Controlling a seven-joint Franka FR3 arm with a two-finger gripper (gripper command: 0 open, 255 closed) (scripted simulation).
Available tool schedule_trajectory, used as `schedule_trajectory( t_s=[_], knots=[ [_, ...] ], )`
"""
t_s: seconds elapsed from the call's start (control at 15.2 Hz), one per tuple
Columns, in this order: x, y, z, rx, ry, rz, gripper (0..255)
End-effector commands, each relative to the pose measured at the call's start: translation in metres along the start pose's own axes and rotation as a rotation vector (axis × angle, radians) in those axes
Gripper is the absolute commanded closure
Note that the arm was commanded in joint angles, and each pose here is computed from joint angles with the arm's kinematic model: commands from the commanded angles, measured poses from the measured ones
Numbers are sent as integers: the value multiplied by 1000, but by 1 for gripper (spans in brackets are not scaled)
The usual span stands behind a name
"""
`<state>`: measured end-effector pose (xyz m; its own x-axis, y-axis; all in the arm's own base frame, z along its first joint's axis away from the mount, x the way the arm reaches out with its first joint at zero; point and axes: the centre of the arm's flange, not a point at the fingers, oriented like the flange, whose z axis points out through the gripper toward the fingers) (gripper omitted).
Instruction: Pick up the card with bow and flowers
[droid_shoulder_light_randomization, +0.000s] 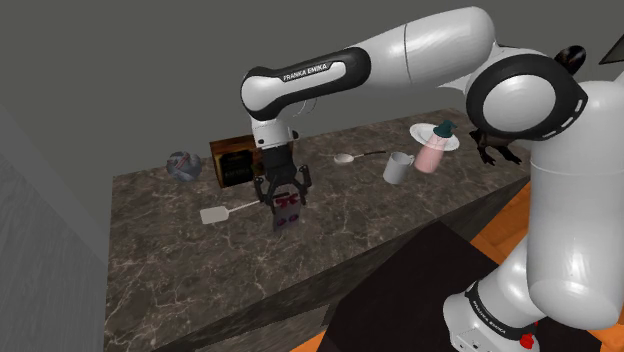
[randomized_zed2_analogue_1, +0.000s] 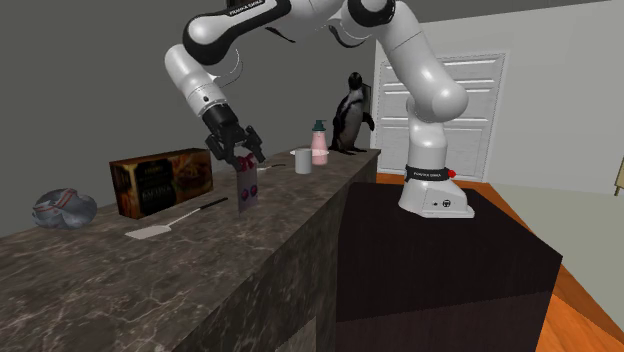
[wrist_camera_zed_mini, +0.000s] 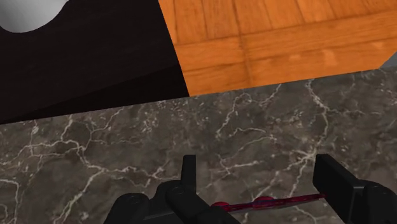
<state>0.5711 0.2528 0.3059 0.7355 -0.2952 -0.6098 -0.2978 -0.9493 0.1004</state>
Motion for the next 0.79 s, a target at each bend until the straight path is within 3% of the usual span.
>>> schedule_trajectory(
  t_s=[0.0, 0.73],
  knots=[
    [-7, 1, -7, 0, 0, 0, 255],
    [-36, 5, -45, 0, 0, 0, 255]
  ],
)
